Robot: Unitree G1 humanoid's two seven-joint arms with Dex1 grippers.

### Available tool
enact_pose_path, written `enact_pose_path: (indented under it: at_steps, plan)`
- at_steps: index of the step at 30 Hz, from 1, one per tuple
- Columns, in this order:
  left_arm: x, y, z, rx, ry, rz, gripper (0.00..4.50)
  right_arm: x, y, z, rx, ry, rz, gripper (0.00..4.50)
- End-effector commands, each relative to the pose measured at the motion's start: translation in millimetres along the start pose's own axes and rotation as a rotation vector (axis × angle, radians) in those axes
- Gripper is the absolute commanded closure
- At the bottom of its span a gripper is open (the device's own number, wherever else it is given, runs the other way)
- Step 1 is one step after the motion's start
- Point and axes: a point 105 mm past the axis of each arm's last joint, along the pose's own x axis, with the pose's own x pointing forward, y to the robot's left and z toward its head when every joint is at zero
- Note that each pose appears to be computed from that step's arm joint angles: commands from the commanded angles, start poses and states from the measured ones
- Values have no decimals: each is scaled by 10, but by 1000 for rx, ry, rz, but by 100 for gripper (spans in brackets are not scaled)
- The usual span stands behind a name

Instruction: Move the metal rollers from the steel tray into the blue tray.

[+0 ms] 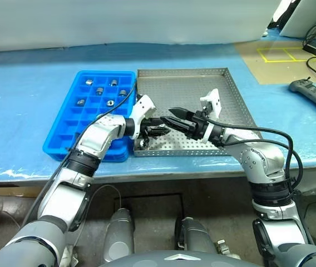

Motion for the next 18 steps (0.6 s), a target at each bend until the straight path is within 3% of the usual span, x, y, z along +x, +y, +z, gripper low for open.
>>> enact_pose_path:
  at_steps: [1, 6, 11, 18]
  plan:
    - [19, 32, 157, 16, 12, 47, 226, -19, 52, 128, -53, -49, -1, 163]
    - [-57, 16, 292, 83, 39, 63, 226, -37, 32, 106, -54, -50, -22, 163]
    - [-63, 19, 96, 101, 146, 75, 226, -33, 18, 62, -54, -45, -42, 163]
    - [-23, 13, -39, 67, 194, 69, 226, -38, 15, 38, -60, -43, -56, 163]
